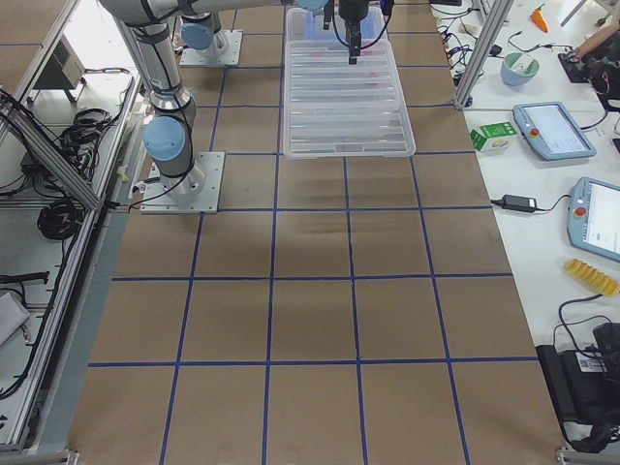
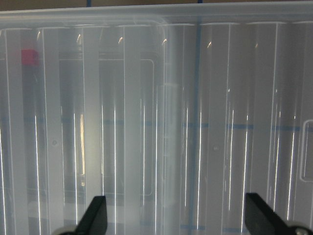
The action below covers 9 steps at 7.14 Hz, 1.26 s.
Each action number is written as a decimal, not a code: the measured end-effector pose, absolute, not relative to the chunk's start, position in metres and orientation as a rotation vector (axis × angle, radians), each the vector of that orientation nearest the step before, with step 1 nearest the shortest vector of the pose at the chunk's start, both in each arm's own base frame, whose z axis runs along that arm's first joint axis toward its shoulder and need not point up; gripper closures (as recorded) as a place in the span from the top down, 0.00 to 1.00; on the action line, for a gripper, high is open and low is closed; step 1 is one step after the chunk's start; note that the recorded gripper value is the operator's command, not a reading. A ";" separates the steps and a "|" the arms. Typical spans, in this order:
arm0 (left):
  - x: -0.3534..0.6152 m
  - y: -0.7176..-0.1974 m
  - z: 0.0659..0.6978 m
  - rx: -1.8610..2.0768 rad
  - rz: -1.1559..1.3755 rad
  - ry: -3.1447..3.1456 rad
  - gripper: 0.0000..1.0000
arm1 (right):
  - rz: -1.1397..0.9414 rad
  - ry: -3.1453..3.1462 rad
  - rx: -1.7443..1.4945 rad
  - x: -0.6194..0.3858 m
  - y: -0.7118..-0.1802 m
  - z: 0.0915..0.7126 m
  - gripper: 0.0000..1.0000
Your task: Place red block in blue tray from box
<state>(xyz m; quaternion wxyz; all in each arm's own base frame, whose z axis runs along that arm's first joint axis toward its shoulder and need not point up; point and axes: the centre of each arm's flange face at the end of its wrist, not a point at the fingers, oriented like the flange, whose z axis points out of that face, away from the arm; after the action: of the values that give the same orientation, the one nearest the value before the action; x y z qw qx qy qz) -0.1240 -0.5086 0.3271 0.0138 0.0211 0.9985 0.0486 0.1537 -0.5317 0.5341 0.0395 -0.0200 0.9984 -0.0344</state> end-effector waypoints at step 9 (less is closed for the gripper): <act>-0.115 -0.485 0.228 -0.067 0.264 3.120 1.00 | -0.098 3.061 -0.067 0.154 -0.531 0.533 1.00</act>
<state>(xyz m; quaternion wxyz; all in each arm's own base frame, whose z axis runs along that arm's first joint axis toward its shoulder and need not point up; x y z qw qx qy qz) -0.1154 -0.4846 0.2277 0.0049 -0.0215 0.9962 0.0841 0.1537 -0.5312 0.5331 0.0392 -0.0218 0.9985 -0.0318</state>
